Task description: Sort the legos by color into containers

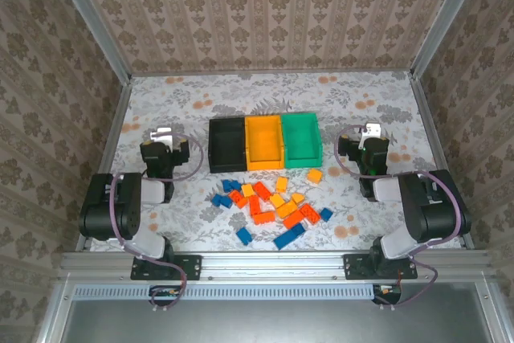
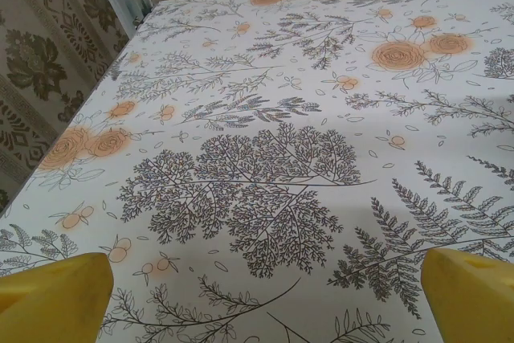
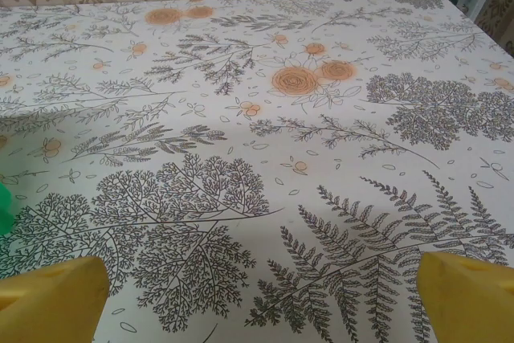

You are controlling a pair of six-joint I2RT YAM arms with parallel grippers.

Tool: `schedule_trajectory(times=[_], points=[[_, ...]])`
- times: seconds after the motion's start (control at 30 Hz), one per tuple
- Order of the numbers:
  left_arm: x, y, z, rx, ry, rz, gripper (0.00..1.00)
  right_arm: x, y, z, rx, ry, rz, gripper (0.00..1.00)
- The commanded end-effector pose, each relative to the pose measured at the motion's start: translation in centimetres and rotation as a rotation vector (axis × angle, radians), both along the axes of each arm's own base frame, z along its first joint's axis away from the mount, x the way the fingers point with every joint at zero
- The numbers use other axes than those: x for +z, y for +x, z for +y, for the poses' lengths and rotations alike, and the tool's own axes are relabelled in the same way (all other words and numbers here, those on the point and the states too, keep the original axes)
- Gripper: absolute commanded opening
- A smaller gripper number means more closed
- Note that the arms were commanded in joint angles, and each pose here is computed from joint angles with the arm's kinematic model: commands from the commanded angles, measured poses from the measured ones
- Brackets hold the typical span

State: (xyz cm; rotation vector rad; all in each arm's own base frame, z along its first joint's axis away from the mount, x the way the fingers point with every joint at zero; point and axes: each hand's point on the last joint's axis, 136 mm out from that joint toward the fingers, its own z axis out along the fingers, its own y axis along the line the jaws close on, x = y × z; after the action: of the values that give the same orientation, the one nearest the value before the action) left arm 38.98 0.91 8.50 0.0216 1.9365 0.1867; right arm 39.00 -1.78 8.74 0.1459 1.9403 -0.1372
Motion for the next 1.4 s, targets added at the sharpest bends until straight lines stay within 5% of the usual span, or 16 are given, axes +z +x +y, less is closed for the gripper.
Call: schedule_trajectory(times=[0.0,1.0,1.2,1.37], points=[[1.2,0.7,0.1,0.001,-0.012,-0.032,1.0,1.2,0.7,0.0,0.006,0.003,-0.042,1.0],[1.2,0.7,0.2,0.0,-0.013,-0.034,1.0,1.2,0.7,0.0,0.006,0.005,-0.042,1.0],[6.1,1.1,-0.1,0.022,0.02,0.01,1.0,4.3,1.3,-0.5,-0.039,-0.015,0.046,1.0],[12.0,1.3,-1.1,0.008,-0.106,-0.124,1.0,8.1,1.2,-0.2,-0.125,-0.009,0.018,1.0]])
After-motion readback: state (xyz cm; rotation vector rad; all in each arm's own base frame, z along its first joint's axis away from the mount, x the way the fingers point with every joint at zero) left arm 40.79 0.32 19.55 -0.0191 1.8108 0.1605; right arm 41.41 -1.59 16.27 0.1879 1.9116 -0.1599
